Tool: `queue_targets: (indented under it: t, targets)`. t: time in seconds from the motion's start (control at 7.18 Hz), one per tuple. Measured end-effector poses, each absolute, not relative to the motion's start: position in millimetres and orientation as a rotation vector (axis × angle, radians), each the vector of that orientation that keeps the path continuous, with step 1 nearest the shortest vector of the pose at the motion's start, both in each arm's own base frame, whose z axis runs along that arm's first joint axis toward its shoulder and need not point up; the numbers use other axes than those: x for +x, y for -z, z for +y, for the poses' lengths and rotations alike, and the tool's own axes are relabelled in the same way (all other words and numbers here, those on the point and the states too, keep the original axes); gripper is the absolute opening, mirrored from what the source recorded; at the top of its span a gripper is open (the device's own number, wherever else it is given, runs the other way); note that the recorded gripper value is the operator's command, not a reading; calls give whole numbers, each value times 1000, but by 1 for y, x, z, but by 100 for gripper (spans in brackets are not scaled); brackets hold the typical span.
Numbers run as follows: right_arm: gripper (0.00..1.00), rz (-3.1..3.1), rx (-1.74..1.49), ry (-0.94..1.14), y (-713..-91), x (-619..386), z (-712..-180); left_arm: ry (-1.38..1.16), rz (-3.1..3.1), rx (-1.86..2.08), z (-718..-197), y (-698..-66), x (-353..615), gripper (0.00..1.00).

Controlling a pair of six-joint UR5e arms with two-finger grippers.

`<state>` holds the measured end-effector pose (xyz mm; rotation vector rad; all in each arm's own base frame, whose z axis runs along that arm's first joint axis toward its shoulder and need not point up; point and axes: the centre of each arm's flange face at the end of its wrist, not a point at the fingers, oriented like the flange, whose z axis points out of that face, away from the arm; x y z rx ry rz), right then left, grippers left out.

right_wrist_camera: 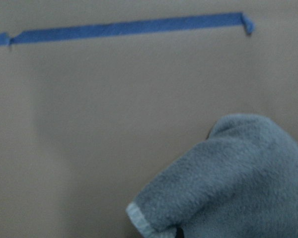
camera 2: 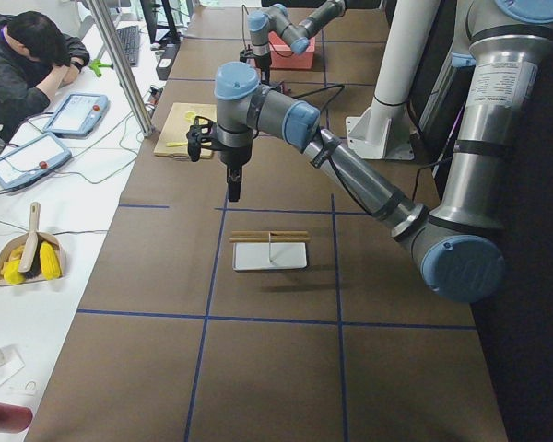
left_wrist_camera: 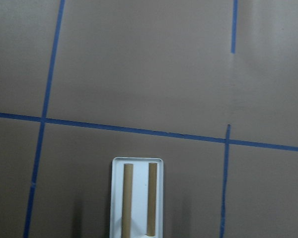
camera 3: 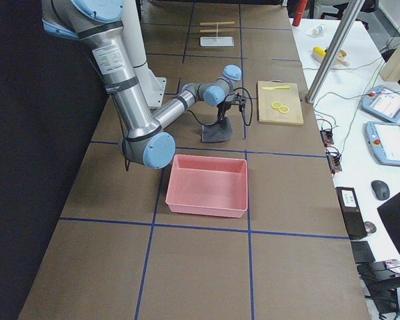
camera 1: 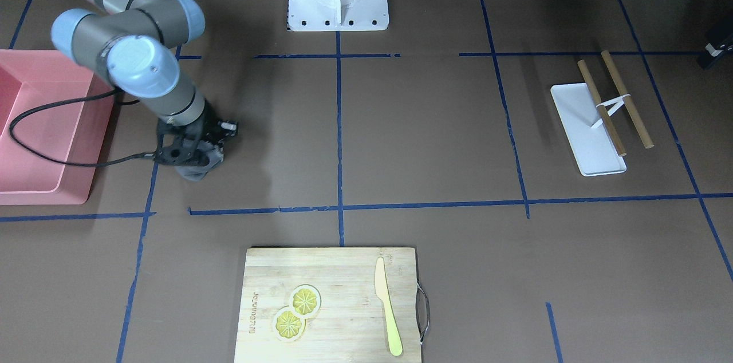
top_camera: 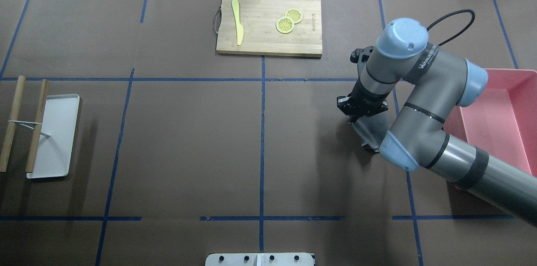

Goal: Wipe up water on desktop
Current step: 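Drag the towel back and forth across the table with the right gripper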

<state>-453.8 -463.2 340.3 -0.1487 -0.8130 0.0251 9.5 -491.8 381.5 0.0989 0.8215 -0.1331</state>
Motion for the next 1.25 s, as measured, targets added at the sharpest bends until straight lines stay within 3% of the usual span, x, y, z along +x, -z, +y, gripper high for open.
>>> queue_targets:
  t: [0.7,0.98,1.25]
  targets:
    - [0,-866,-296,8,-285,-521,-320,113,797,96,-497,-395,8,100]
    - [0,-857,-275,-3,-295,-510,-340,110,799,103,-496,-390,9,100]
    - [0,-816,-224,-2,-332,-489,-394,114,804,109,-495,-385,8,100]
